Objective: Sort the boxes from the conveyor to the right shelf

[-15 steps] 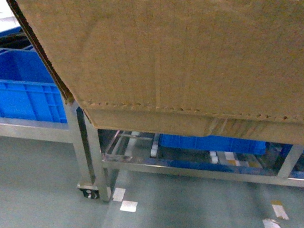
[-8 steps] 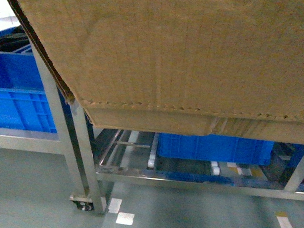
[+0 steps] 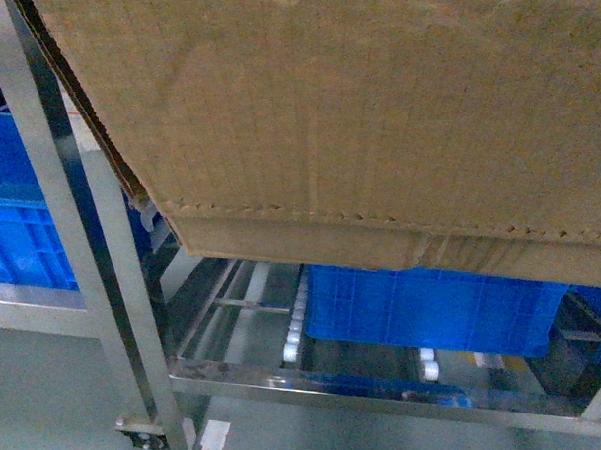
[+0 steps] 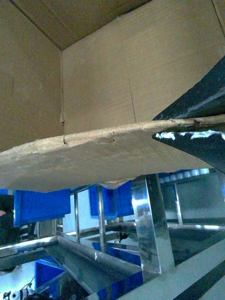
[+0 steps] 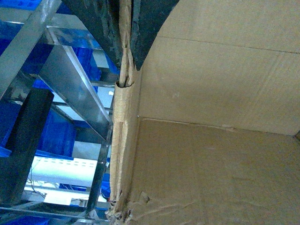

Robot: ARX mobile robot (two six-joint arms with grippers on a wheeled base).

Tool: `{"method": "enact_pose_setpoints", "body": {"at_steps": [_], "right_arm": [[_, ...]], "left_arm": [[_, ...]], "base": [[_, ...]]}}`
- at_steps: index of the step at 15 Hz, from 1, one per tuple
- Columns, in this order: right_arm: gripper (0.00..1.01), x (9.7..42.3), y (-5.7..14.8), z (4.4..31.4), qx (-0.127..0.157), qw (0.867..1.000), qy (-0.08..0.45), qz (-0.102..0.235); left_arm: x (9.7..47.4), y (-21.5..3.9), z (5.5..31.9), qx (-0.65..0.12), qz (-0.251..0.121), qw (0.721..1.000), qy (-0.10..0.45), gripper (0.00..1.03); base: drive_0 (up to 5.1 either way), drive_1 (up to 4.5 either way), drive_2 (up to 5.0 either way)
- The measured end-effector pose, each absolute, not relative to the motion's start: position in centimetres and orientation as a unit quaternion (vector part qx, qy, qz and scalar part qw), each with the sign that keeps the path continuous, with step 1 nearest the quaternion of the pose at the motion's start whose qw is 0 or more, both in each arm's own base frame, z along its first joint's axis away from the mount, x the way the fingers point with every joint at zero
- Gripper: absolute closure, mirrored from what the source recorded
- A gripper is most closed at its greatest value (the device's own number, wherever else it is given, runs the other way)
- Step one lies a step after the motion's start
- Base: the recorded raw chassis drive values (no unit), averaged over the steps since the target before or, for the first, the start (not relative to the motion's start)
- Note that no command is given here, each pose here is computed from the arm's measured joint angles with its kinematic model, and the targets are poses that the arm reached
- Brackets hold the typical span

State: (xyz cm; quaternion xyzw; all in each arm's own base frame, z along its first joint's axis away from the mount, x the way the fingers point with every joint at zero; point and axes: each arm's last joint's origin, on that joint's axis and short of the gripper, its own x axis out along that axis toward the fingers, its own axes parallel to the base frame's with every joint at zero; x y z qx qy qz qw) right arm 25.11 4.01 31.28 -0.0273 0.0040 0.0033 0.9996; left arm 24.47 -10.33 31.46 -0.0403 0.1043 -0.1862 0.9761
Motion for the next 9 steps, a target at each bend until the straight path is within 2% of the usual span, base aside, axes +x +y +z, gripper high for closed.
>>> {"method": "enact_pose_setpoints", "body": {"at_steps": [2,4,6,9], "right_arm": [[0.99,25.3,3.5,31.5,-0.029,0.999,0.017,0.006],[0.99,26.2,2.8,32.9,-0.012,0.999,0.042,0.012],[0.99,27.4,3.0,33.7,-0.009,0.998,0.059,0.024],[0.99,29.4,3.3,37.4,0.001,0.999,0.034,0.032]], "left_arm": [[24.9,-11.0,32.3,-0.037,-0.185,0.976,0.109,1.01],[25.6,-11.5,32.9,-0.036,-0.189,0.971,0.142,1.01],[26.2,-11.7,33.6,-0.040,-0.183,0.967,0.176,1.01],[28.2,-12.2,37.0,-0.037,-0.196,0.965,0.173,1.01]], "base": [[0.0,0.00,0.0],[0.0,0.00,0.0],[0.0,0.00,0.0],[0.0,0.00,0.0]]}}
